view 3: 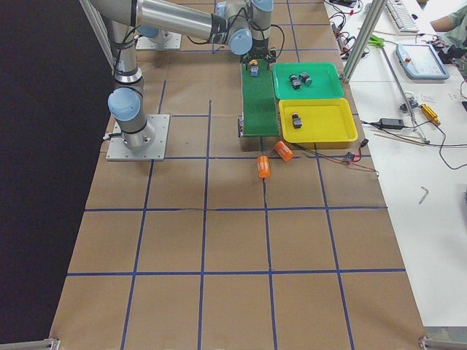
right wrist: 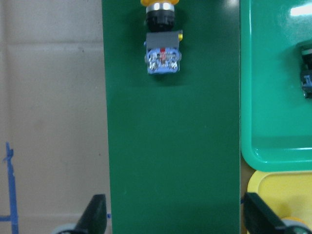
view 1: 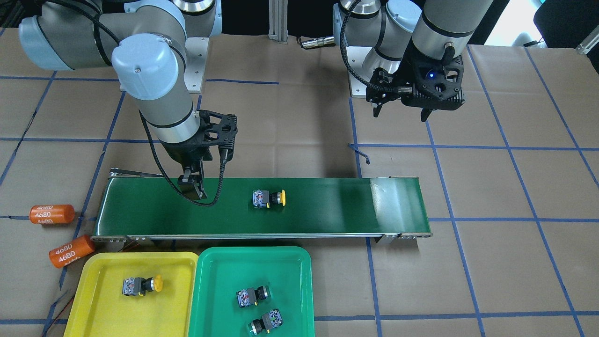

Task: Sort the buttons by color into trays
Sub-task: 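Lower the right gripper onto the yellow button on the belt and grasp it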

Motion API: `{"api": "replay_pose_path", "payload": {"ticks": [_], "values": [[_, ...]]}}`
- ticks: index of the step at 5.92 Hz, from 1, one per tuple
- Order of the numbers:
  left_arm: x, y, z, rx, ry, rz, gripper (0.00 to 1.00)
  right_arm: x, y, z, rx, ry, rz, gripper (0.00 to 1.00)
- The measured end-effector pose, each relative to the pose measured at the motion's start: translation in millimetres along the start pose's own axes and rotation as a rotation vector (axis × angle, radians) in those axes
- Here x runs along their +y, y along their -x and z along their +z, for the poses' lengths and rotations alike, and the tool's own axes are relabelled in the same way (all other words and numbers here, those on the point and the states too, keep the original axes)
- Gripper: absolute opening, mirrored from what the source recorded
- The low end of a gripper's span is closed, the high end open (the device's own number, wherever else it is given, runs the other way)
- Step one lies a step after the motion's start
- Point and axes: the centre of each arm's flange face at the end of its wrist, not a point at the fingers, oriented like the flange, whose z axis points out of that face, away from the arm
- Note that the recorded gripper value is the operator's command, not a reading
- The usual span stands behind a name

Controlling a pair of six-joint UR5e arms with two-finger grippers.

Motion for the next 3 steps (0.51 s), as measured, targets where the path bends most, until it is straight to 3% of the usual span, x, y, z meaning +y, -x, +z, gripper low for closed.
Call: {"api": "replay_pose_path", "payload": {"ticks": [3], "values": [[0, 0, -1, 0.001, -0.002, -0.001, 0.99, -43, -9, 62, 0.016, -0.010, 0.050, 1.00]]}}
